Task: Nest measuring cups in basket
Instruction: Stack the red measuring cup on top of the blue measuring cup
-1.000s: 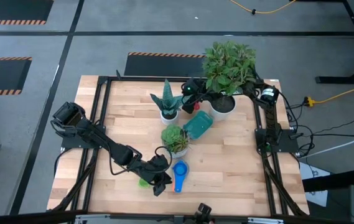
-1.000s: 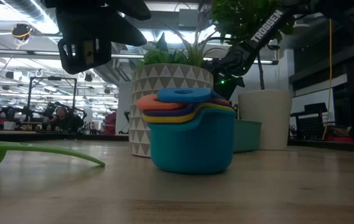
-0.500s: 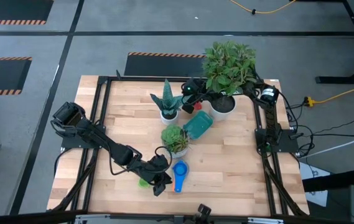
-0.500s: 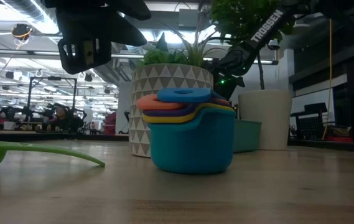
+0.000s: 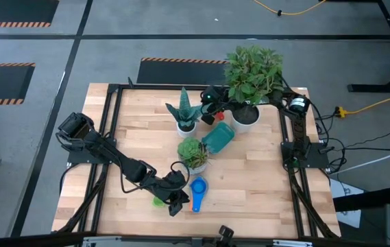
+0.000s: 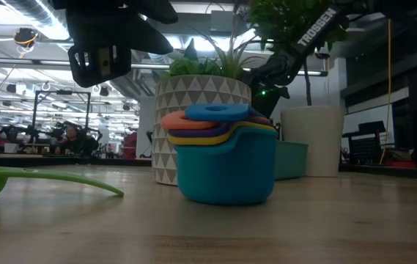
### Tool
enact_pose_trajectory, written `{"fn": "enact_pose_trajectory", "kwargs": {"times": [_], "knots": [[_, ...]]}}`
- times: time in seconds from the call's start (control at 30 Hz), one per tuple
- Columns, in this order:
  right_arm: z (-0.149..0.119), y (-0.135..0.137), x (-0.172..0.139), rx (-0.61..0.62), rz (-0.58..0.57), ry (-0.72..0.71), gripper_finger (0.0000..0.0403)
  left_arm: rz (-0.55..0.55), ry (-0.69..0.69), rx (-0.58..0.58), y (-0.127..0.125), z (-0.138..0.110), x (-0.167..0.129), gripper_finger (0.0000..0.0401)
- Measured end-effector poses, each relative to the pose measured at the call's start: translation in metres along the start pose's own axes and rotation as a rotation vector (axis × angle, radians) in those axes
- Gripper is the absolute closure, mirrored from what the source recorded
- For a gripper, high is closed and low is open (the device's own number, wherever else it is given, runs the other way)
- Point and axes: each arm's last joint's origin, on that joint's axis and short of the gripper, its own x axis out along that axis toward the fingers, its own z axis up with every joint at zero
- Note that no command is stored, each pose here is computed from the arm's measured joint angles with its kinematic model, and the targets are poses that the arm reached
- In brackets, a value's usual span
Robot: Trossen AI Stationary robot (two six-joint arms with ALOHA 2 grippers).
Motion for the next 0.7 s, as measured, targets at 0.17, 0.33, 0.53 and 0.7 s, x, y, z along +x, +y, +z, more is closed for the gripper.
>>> {"fn": "enact_pose_trajectory", "kwargs": {"times": [0.17, 0.33, 0.53, 0.7], "knots": [[0.007, -0.002, -0.016, 0.006, -0.002, -0.033, 0.0374, 0.000, 0.000, 0.000, 0.000, 0.000, 0.000, 0.0319], [0.015, -0.005, -0.037, 0.013, -0.003, -0.085, 0.0375, 0.000, 0.000, 0.000, 0.000, 0.000, 0.000, 0.0319], [0.024, -0.007, -0.069, 0.023, -0.004, -0.163, 0.0375, 0.000, 0.000, 0.000, 0.000, 0.000, 0.000, 0.0319], [0.032, -0.003, -0.096, 0.040, 0.015, -0.240, 0.0375, 0.000, 0.000, 0.000, 0.000, 0.000, 0.000, 0.0319]]}}
